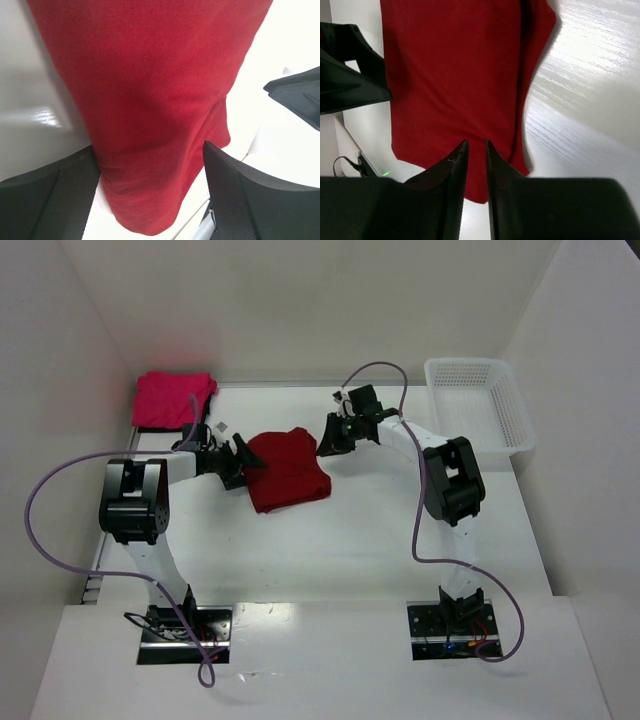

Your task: Fold and stack the t-shirts

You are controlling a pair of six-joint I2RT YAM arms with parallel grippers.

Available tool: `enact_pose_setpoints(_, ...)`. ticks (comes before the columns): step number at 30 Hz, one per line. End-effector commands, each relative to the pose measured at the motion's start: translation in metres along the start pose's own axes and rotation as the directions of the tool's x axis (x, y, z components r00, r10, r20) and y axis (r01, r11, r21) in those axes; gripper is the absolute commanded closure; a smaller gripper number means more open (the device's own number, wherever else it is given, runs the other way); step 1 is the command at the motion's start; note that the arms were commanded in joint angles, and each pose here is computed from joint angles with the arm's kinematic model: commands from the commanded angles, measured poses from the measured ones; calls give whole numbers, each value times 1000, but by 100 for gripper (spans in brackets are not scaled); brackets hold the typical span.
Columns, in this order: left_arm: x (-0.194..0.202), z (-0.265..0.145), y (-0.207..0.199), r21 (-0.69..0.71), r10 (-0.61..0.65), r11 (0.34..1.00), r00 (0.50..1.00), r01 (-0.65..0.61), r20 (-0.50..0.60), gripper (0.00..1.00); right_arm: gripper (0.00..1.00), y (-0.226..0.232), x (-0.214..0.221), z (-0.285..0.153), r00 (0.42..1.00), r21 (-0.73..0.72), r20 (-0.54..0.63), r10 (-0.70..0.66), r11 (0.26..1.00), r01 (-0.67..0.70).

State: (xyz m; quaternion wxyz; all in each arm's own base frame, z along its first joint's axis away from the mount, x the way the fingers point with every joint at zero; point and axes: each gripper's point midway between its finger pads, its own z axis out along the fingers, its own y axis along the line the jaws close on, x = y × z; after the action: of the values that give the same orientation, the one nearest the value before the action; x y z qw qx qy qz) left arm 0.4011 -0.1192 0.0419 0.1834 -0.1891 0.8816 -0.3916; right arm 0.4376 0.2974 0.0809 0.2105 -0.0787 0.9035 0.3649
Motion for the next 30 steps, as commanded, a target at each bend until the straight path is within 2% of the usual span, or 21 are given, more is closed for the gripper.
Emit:
enact_pose_setpoints(1, 13, 14, 24, -53, -15, 998, 999, 13, -29, 11, 73, 8, -6, 7, 998, -50, 19, -59, 997, 60)
enact_pose_setpoints(2, 11, 16, 25, -53, -15, 998, 999, 13, -29, 5, 71, 5, -4, 10, 998, -48, 12, -54, 997, 55)
enact_pose_setpoints(3, 10, 16, 26, -61, -14, 998, 1000, 13, -24, 4, 67, 5, -4, 10, 998, -48, 12, -54, 997, 55)
enact_pose_setpoints(4, 7, 16, 24, -56, -8, 998, 1000, 7, -18, 3, 53, 3, -5, 11, 998, -36, 17, -63, 997, 64)
enact_pose_setpoints(6, 9, 16, 26, -70, -16, 997, 1000, 14, -21, 1, 41, -2, -3, 14, 998, -25, 13, -68, 997, 68)
enact_pose_setpoints(7, 9, 16, 26, -70, -16, 997, 1000, 14, -21, 1, 30, -6, 1, 16, 998, -19, -1, -71, 997, 71)
enact_pose_setpoints(10, 10, 15, 27, -74, -11, 997, 1000, 9, -27, 1, 18, -9, 5, 20, 996, -25, -14, -84, 996, 84)
enact_pose_setpoints(11, 10, 15, 28, -74, -2, 997, 1000, 0, -28, 1, 10, -12, 11, 23, 997, -30, -37, -73, 997, 72)
enact_pose_setpoints(13, 12, 15, 29, -77, 1, 997, 999, -4, -34, 1, 3, -12, 13, 26, 996, -45, -41, -83, 996, 81)
enact_pose_setpoints(15, 9, 15, 27, -73, 16, 997, 999, -18, -29, 1, 0, -11, 15, 28, 995, -70, -49, -92, 994, 89)
enact_pose_setpoints(23, 15, 17, 29, -62, 26, 998, 998, -30, -65, 1, 0, -14, 22, 48, 990, -145, -86, -112, 985, 99)
enact_pose_setpoints(30, 11, 16, 26, -57, 33, 998, 998, -36, -58, 4, 0, -28, 30, 64, 990, -132, -120, -80, 989, 64)
